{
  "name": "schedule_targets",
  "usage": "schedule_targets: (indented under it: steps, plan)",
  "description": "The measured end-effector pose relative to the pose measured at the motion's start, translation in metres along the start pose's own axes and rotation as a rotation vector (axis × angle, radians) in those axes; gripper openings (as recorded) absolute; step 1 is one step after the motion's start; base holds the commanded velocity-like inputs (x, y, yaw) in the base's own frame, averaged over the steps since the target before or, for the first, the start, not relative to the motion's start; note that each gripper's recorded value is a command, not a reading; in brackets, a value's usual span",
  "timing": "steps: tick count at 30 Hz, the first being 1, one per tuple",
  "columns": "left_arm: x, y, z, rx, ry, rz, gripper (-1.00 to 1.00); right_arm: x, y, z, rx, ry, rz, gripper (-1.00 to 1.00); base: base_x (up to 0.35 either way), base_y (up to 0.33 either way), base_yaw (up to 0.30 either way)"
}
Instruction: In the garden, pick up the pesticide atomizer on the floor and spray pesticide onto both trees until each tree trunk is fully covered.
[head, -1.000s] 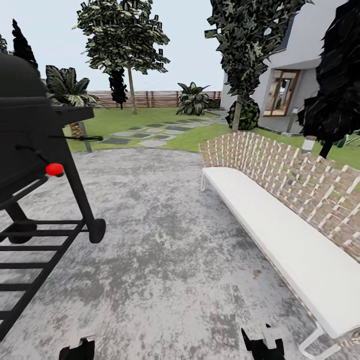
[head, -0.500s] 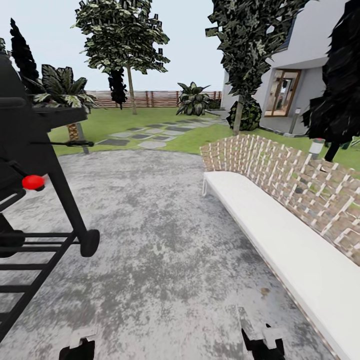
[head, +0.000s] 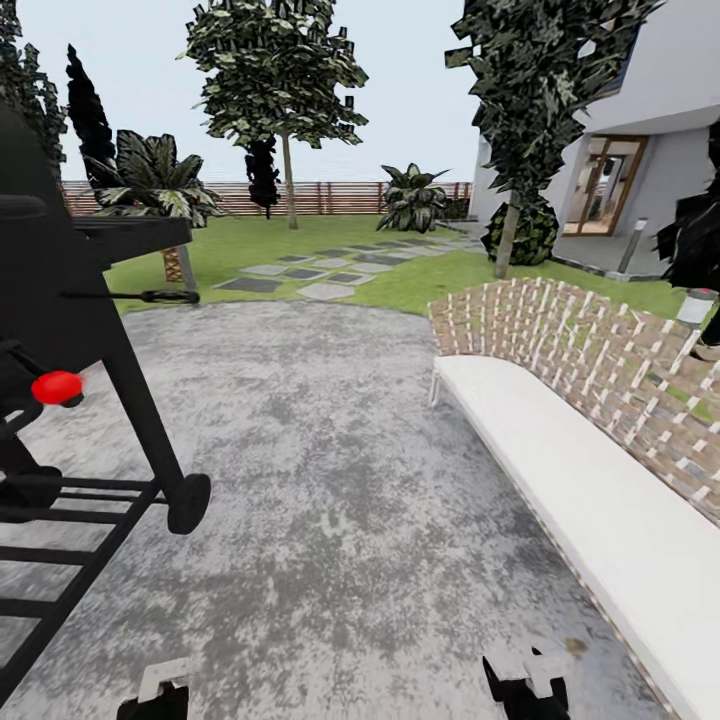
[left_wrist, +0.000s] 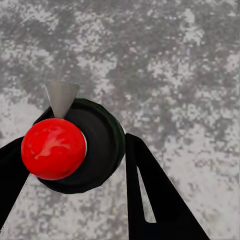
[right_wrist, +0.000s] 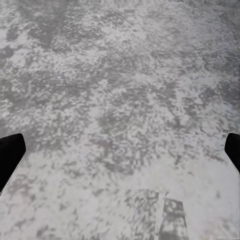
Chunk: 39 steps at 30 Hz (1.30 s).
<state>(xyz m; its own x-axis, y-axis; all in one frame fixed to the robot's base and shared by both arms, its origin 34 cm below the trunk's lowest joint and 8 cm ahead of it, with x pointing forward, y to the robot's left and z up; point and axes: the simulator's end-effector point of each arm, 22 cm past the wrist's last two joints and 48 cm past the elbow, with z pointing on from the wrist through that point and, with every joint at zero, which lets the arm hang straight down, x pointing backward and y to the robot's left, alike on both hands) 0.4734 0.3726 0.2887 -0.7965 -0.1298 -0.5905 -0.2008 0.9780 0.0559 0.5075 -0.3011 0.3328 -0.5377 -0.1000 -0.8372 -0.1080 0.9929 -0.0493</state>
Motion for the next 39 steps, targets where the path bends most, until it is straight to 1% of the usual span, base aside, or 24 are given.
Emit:
schedule_targets:
  steps: [39]
  plan:
    - [0.0004,0.0000,-0.0001,0.000,0.001,0.000,-1.00,0.0001,0.0001,0.0000,0.000,0.000,-0.001,1.00,0.340,0.000,0.002]
